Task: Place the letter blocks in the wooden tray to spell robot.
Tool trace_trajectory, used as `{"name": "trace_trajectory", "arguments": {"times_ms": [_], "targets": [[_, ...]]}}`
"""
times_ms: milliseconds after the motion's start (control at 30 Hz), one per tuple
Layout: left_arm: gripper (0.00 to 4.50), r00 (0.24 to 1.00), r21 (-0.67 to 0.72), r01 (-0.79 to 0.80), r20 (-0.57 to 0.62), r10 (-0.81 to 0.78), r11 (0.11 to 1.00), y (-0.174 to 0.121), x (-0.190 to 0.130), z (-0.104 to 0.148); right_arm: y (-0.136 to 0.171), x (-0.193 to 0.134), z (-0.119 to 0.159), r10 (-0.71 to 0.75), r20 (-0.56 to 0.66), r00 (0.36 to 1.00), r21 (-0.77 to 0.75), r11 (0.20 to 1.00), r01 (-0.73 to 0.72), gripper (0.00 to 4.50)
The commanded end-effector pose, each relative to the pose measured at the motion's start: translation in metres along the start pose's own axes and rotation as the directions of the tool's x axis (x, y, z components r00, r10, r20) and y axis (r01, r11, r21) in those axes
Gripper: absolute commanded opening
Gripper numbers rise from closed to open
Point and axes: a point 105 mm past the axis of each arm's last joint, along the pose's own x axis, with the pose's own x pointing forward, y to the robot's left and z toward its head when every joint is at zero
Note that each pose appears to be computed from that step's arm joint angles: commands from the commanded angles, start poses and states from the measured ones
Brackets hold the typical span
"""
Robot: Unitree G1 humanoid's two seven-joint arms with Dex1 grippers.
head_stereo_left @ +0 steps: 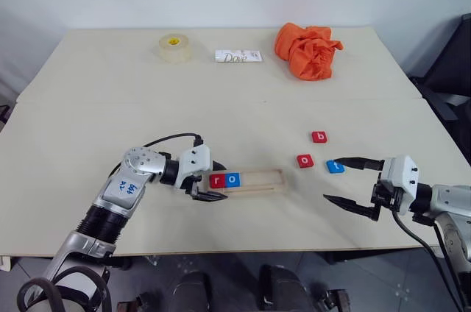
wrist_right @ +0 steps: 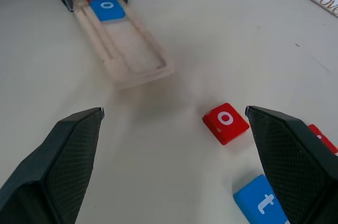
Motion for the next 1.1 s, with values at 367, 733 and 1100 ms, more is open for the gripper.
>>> {"name": "trace_trajectory", "arguments": {"times_ms": [367,733,1100], "targets": [[4.47,0.988,0.050,-0.080,0.134,0.072,0.996,0.006,-0.023,0.027,-0.011,-0.010,0.016,-0.111,0.019,0.994,-0.011,0.994,0.111,4.50],[4.47,0.850,-0.047,-0.237,0.475,0.230,0.970,0.002,-0.093,0.022,-0.019,-0.024,-0.004,-0.497,-0.171,0.850,0.250,0.813,0.526,4.50],[4.47,0.883,-0.004,-0.094,0.462,0.085,0.996,-0.020,-0.084,-0.005,-0.016,-0.028,-0.002,-0.513,-0.182,0.839,0.274,0.793,0.545,4.50]]}}
